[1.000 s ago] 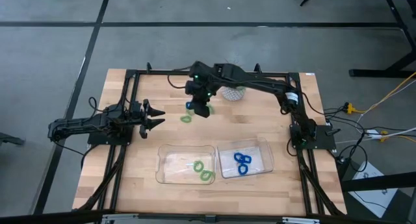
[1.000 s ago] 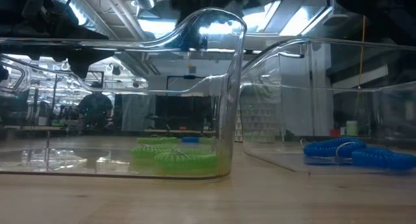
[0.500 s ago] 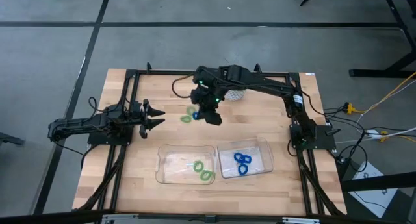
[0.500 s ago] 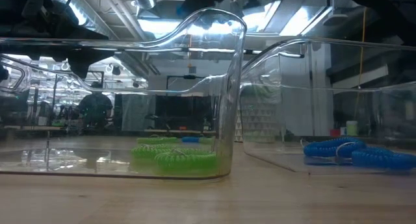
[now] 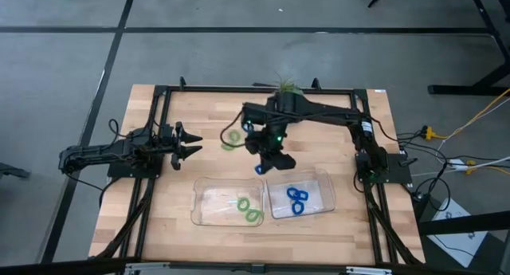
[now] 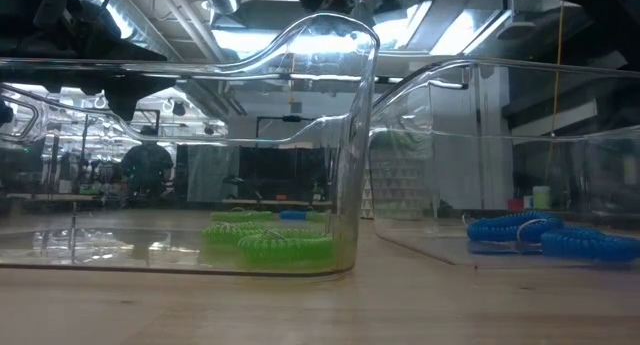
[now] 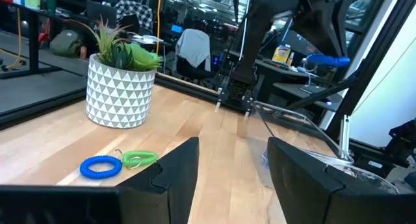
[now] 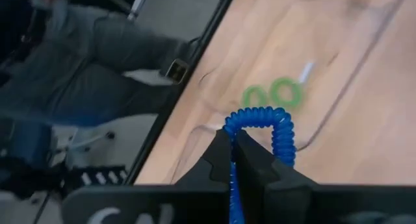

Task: Sort spring keychains
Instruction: Put the blue spring keychain into the right transparent bin

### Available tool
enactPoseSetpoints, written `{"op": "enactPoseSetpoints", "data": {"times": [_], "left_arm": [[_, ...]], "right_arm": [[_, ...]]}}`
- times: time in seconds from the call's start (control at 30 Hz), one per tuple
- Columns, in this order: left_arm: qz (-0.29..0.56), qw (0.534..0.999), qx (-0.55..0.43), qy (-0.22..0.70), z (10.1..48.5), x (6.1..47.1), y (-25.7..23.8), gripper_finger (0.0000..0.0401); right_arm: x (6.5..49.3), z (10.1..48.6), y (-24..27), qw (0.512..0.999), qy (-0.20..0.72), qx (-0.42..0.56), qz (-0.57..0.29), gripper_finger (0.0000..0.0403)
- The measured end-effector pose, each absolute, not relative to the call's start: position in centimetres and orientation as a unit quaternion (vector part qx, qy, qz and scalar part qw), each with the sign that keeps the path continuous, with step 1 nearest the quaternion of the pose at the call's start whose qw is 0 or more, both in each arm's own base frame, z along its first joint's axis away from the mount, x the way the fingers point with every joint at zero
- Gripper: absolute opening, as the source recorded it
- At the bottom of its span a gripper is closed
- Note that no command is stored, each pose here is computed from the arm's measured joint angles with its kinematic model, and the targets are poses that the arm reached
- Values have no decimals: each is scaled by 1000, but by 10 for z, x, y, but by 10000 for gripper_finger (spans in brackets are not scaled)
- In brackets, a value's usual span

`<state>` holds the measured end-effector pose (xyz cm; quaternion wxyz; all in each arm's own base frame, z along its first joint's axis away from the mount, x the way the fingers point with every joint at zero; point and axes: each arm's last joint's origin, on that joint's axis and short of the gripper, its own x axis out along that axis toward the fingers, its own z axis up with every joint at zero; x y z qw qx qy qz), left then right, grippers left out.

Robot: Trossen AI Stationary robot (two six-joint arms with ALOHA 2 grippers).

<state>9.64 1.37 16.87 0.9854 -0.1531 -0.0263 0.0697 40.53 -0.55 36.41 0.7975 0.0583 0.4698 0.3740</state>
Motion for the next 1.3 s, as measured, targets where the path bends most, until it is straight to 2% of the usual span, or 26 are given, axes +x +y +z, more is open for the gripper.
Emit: {"op": "enactPoseSetpoints", "data": {"times": [0.17,0.43,0.63,0.83,1.3], "left_arm": [[70,985,-153,-26,169,96,14,178],[70,985,-153,-26,169,96,14,178],[70,985,-153,-26,169,96,14,178],[70,985,-153,-27,169,96,14,178],[70,985,-153,-26,169,96,14,178]], "right_arm": [[398,362,9,771,495,55,396,7],[390,371,28,767,483,26,421,7],[362,386,32,768,482,15,421,7],[325,380,32,756,520,16,396,7],[264,345,20,806,479,89,336,8]]}}
